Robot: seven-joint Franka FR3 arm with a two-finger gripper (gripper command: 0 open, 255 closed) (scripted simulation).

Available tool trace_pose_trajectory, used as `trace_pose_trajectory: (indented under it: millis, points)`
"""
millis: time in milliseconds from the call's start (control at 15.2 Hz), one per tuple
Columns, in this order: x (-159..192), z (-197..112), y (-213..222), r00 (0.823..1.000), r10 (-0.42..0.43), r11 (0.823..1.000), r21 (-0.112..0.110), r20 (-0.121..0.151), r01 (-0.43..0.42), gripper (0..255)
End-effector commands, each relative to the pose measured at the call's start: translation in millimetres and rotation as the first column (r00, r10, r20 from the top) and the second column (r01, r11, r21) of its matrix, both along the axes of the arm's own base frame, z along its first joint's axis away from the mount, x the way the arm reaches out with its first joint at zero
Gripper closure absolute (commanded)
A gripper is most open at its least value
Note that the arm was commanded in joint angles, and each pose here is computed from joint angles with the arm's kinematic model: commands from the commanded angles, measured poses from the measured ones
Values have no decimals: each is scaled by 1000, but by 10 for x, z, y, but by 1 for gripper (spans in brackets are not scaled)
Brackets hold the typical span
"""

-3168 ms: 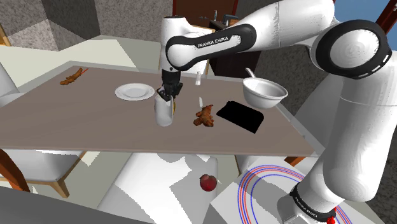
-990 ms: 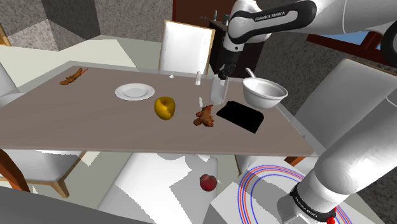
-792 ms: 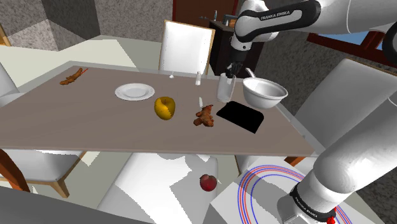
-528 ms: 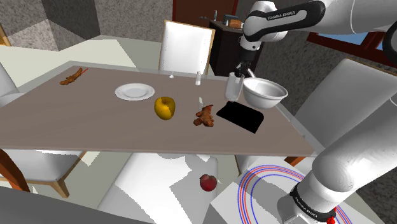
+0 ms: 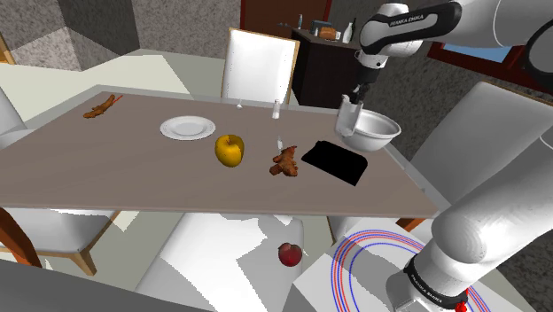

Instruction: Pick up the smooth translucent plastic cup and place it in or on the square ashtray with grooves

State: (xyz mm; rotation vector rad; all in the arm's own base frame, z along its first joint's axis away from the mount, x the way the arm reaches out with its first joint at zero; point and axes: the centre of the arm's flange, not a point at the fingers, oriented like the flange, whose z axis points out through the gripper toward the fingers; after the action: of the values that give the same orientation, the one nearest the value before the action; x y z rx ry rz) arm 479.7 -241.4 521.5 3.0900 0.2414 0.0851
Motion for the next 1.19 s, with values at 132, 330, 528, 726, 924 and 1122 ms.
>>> trace_pose_trajectory:
  millis: [132, 330, 528, 726, 924, 1122]
  points:
    - [-46, -85, -168, 1000, 1, 1000, -1, 0, -1, 255]
    - [-46, -243, -168, 1000, 1, 1000, -1, 0, -1, 255]
    - [-46, -401, -168, 1000, 1, 1000, -1, 0, -1, 255]
    - [-46, -560, -168, 1000, 1, 1000, -1, 0, -1, 255]
    - [-46, -718, -168, 1000, 1, 1000, -1, 0, -1, 255]
    - [-46, -876, -168, 1000, 1, 1000, -1, 0, -1, 255]
